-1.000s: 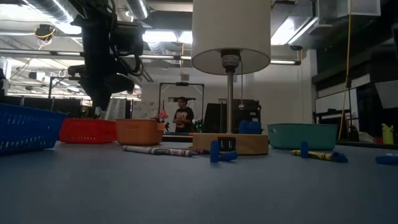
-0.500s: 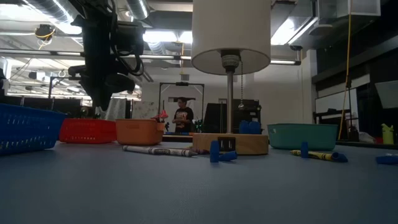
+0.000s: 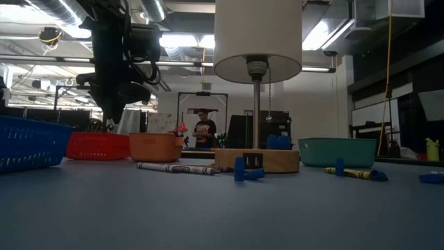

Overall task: Sort crayons
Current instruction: Put the green crayon into the red bin

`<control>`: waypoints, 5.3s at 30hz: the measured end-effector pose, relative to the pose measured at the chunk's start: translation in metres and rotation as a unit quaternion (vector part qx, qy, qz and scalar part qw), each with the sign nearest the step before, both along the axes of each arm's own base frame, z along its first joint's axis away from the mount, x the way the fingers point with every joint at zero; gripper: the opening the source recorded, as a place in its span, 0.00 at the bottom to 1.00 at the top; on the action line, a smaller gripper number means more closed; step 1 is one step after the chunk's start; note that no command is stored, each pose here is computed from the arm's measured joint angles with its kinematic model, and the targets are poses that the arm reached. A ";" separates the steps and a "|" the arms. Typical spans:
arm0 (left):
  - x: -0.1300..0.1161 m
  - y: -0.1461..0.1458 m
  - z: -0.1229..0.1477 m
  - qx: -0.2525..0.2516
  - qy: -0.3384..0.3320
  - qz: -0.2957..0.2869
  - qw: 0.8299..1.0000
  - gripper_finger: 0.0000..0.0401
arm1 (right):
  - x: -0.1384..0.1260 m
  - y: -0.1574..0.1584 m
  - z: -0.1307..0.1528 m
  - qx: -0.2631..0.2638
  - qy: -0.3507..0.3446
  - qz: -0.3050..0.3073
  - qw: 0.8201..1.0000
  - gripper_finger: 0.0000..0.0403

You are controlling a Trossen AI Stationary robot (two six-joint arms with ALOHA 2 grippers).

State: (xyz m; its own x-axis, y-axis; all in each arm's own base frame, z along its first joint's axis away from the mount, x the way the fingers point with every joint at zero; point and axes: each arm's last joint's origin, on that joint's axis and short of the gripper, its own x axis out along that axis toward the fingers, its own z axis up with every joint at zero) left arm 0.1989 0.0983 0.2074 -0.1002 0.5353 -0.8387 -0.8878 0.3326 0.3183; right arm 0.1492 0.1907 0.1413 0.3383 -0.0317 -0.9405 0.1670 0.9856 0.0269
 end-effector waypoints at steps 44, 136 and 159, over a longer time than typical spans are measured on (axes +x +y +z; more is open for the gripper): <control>0.052 -0.134 0.007 -0.091 -0.176 -0.323 0.926 0.26 | 0.011 0.009 -0.001 0.040 -0.121 -0.023 0.992 0.03; 0.130 -0.234 0.029 0.194 -0.517 -0.548 0.628 0.02 | 0.129 -0.044 0.083 -0.019 -0.563 0.108 0.819 0.19; 0.098 -0.217 0.046 0.110 -0.446 -0.494 0.738 0.03 | 0.111 -0.045 0.029 0.127 -0.279 0.088 0.948 0.33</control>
State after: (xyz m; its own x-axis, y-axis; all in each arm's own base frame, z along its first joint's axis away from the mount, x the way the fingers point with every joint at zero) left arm 0.2969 -0.1185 0.2539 0.9700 0.1113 -0.2162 -0.1361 0.9853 -0.1033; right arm 0.2601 0.1453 0.1704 0.7648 0.2745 -0.5828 -0.1092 0.9468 0.3027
